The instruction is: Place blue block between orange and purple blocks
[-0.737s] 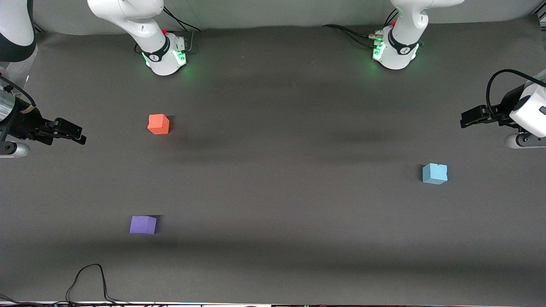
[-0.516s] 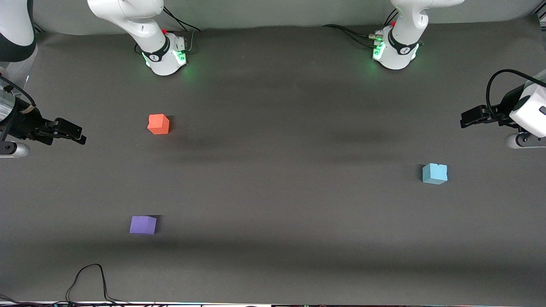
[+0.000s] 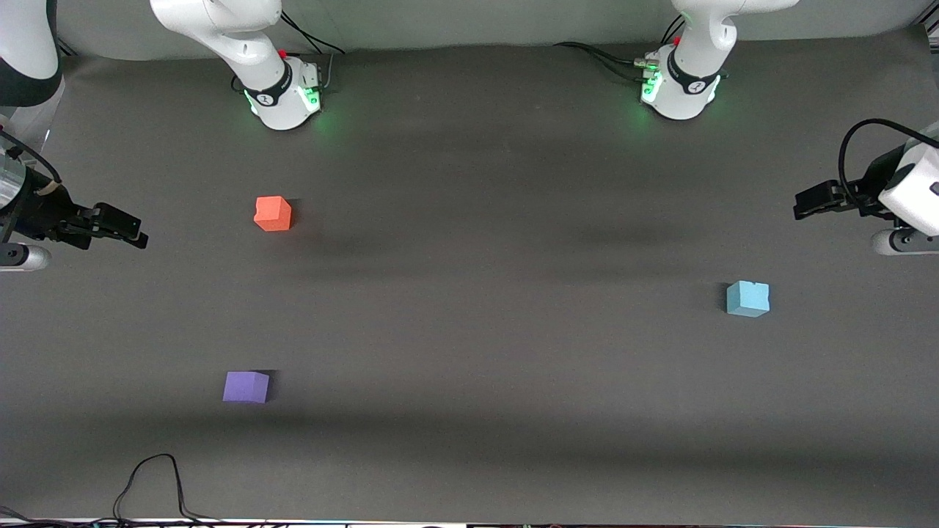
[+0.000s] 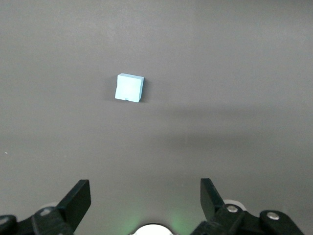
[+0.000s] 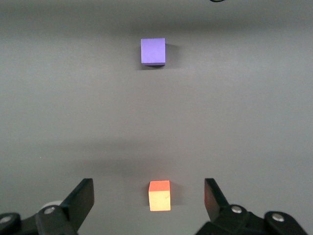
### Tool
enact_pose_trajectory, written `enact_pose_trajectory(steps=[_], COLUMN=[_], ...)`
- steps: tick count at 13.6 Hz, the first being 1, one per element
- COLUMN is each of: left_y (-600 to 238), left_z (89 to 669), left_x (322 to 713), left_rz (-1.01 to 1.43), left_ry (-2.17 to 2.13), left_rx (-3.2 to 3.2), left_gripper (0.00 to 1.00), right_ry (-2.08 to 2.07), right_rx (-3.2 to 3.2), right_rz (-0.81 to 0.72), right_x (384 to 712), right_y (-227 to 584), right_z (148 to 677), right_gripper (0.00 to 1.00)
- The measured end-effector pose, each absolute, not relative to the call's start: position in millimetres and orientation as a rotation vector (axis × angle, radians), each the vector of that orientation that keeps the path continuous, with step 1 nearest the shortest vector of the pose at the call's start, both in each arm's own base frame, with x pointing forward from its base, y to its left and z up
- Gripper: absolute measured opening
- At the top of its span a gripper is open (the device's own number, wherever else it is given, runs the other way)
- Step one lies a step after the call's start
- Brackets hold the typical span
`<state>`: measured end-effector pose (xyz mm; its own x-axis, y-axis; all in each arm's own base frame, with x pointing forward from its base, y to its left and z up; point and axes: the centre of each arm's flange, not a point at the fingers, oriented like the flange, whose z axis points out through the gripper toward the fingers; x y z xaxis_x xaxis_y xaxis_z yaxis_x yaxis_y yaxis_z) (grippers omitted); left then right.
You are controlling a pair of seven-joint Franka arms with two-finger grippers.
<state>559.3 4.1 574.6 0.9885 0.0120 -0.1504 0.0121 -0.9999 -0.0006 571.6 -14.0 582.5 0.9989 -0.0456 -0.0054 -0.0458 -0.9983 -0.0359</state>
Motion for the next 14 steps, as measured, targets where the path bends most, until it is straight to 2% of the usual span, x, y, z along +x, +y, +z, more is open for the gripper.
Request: enact_pose_trajectory(steps=[6, 10, 14], left_y=[74, 69, 53], left_z=[548, 533, 479], left_x=[550, 546, 550], left_rz=[-0.229, -0.180, -0.122], left_ry=[-0.079, -0.116, -0.197], left_rx=[3.136, 3.143, 3.148], left_gripper=[1.00, 1.00, 1.00], right_ry=[0.073, 0.072, 0.069], right_rx=[-3.105, -3.105, -3.105], right_rz=[0.010, 0.011, 0.010], right_x=[572, 572, 572], right_y=[-15, -15, -13], right_z=[581, 581, 581], right_gripper=[1.00, 1.00, 1.00])
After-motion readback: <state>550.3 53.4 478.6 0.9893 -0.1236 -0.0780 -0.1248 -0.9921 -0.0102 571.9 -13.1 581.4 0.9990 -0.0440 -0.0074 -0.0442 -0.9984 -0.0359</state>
